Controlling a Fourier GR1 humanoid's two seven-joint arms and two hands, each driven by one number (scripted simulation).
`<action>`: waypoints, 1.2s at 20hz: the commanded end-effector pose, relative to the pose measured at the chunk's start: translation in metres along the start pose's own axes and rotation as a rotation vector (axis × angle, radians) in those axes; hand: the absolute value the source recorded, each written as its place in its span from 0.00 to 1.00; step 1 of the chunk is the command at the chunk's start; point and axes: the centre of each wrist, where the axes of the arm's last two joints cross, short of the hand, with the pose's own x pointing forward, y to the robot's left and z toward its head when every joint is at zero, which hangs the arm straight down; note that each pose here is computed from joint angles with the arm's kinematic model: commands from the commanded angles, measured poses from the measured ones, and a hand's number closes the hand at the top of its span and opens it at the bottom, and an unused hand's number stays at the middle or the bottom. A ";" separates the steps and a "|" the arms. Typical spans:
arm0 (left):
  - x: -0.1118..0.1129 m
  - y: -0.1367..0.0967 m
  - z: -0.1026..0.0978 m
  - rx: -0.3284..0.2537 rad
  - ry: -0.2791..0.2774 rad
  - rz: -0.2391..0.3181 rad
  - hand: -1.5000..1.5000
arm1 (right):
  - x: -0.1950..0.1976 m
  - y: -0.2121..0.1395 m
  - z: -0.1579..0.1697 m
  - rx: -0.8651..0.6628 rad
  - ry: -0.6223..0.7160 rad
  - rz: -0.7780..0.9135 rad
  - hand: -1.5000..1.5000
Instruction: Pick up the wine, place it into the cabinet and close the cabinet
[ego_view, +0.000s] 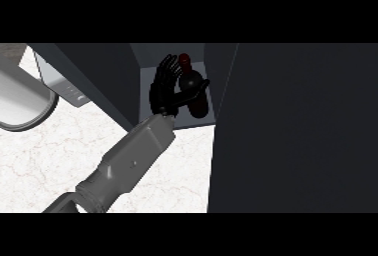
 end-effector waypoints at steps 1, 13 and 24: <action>0.000 -0.001 -0.001 0.010 0.002 0.003 0.00 | 0.001 0.003 0.000 0.004 0.001 -0.002 0.00; 0.010 -0.022 -0.008 -0.086 -0.079 -0.216 0.00 | -0.003 0.004 -0.004 -0.034 -0.006 0.004 0.00; 0.002 -0.029 0.009 -0.109 -0.157 -0.183 0.00 | 0.003 -0.006 -0.011 -0.002 -0.005 -0.003 0.00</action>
